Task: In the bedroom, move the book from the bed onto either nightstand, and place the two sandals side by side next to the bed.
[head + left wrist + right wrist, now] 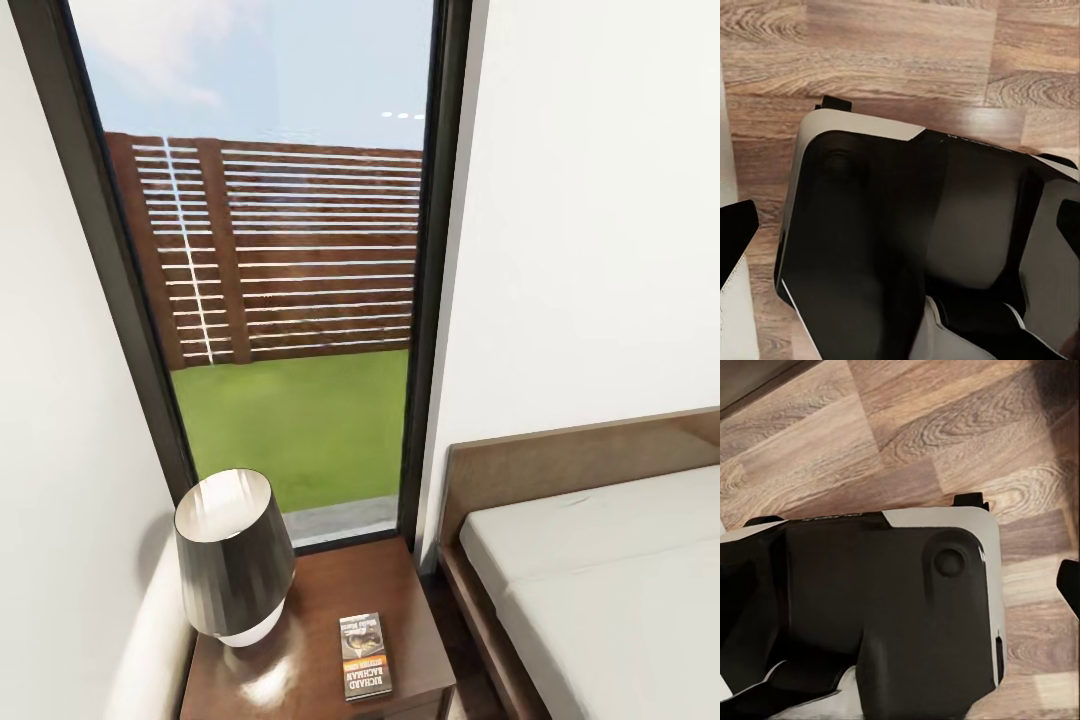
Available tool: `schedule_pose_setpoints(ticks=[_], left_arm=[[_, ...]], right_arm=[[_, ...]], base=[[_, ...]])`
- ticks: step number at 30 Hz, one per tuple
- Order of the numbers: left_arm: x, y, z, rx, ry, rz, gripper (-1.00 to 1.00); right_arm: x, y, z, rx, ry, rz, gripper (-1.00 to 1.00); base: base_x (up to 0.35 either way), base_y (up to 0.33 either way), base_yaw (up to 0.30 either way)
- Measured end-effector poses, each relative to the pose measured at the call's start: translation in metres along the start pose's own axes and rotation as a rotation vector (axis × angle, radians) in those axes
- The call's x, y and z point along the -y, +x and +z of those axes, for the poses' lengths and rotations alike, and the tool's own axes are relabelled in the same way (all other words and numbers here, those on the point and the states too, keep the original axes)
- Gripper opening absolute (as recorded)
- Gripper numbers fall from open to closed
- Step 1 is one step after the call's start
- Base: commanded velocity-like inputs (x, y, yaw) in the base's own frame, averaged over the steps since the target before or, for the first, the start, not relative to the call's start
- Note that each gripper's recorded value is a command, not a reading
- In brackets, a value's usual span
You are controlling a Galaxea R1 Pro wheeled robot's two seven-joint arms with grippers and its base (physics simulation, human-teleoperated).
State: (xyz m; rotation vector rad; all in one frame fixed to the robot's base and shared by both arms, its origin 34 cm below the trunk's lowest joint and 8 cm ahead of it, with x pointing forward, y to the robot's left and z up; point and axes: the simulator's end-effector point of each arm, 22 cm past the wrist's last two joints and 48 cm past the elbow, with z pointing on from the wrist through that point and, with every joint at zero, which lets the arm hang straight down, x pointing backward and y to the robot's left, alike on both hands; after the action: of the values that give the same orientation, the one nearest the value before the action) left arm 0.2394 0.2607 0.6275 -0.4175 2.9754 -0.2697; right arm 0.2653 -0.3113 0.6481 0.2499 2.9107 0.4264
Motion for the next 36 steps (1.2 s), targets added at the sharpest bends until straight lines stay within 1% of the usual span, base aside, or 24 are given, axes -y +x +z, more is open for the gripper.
schedule_pose_setpoints(ticks=[6,16,19,26,29,32,33,36], left_arm=[[-0.005,0.012,0.000,0.013,-0.010,0.002,1.00],[-0.005,0.015,0.000,0.029,-0.013,-0.002,1.00],[-0.001,0.016,0.001,0.029,-0.007,-0.006,1.00],[0.018,0.025,0.004,0.019,0.014,-0.011,1.00],[0.019,0.034,0.004,0.009,0.010,-0.014,1.00],[0.017,0.042,0.004,0.004,-0.003,-0.016,1.00],[0.015,0.044,0.004,0.003,-0.012,-0.016,1.00],[0.012,0.047,0.004,0.003,-0.025,-0.016,1.00]], right_arm=[[0.003,0.011,0.000,-0.017,0.017,0.005,1.00],[0.005,0.015,0.000,-0.025,0.023,0.003,1.00],[0.005,0.016,0.000,-0.026,0.024,0.002,1.00],[0.004,0.016,0.001,-0.028,0.023,0.006,1.00],[0.002,0.018,0.001,-0.032,0.021,0.011,1.00],[0.001,0.024,0.002,-0.049,0.022,0.019,1.00],[0.000,0.033,0.002,-0.069,0.025,0.027,1.00],[0.000,0.046,0.003,-0.093,0.032,0.036,1.00]], base=[[0.000,0.000,0.000],[0.000,0.000,0.000],[0.000,0.000,0.000],[0.000,0.000,0.000],[0.000,0.000,0.000],[0.000,0.000,0.000],[0.000,0.000,0.000],[0.000,0.000,0.000]])
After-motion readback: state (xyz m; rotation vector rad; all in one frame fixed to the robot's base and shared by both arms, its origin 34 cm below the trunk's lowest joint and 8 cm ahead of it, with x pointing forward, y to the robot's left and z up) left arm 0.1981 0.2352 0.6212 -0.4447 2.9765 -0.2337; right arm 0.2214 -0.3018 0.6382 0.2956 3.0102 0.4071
